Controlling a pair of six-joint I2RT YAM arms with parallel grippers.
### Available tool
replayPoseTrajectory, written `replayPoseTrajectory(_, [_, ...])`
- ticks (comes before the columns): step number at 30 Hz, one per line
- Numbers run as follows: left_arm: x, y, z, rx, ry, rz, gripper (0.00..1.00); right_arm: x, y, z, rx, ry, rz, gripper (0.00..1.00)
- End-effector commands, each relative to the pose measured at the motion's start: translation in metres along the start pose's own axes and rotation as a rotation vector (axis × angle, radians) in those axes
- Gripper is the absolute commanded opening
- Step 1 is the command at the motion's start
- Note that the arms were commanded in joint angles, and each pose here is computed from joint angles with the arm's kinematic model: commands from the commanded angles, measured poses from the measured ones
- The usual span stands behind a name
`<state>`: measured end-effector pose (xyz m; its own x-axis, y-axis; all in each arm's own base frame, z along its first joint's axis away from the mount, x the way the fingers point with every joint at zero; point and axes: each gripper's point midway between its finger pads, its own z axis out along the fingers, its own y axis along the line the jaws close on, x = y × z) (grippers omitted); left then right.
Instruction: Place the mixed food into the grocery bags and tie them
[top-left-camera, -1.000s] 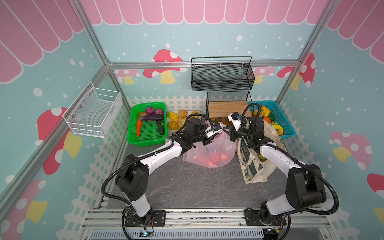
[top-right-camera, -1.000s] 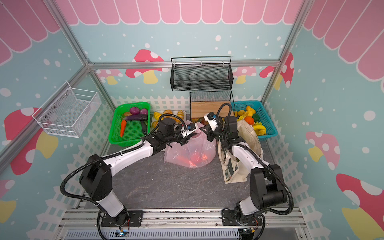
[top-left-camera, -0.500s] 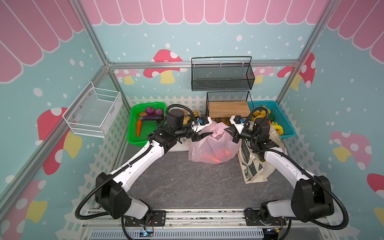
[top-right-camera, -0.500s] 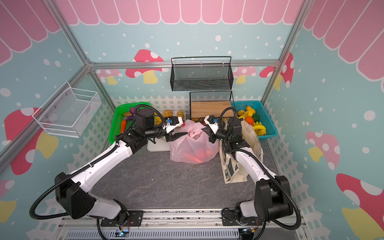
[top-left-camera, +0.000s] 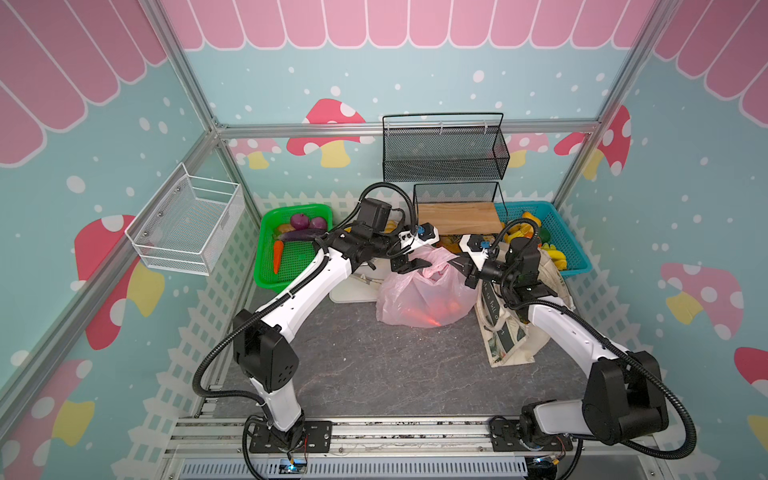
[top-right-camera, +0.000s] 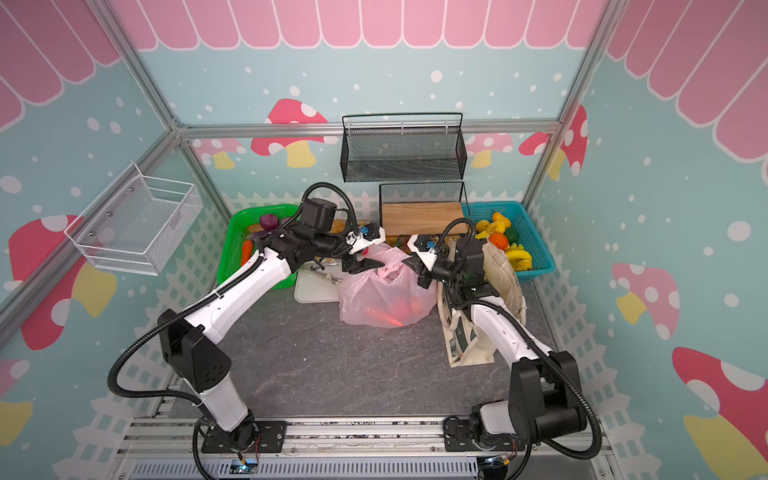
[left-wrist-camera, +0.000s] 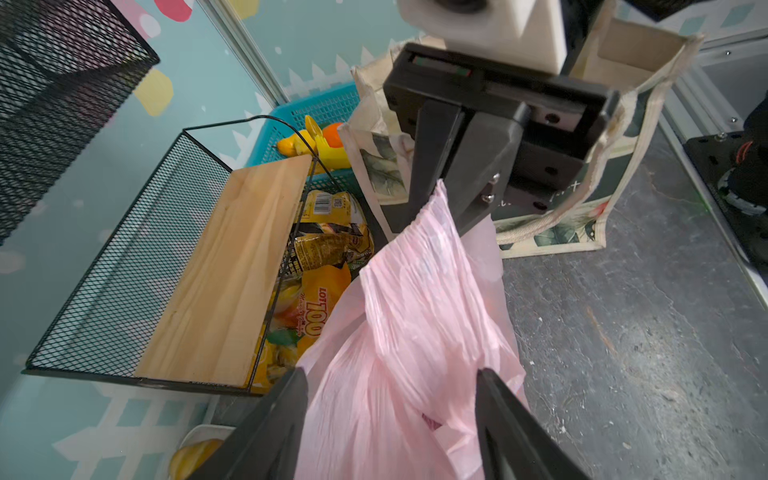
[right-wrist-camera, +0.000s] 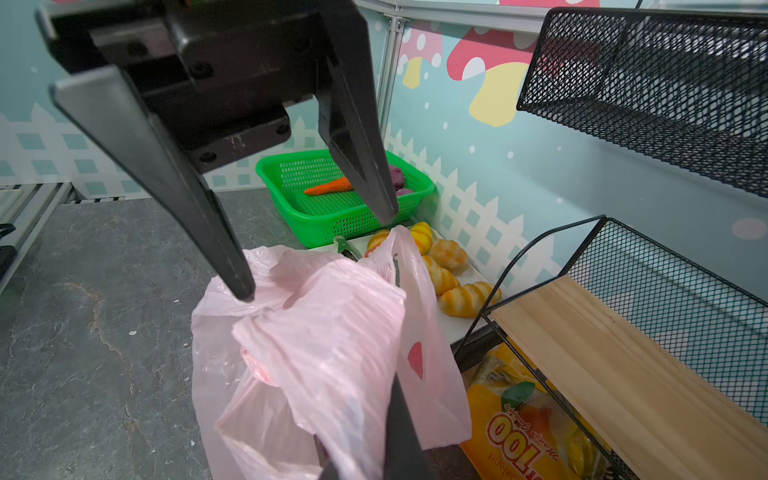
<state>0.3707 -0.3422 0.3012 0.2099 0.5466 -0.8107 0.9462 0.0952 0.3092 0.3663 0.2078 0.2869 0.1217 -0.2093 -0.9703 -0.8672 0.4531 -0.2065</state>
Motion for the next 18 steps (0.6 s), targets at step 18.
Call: replayPoseTrajectory(18, [0.028, 0.012, 0.035, -0.011, 0.177, 0.127, 0.29, -0.017, 0.013, -0.002, -0.060, -0.071, -0.040, 0.00])
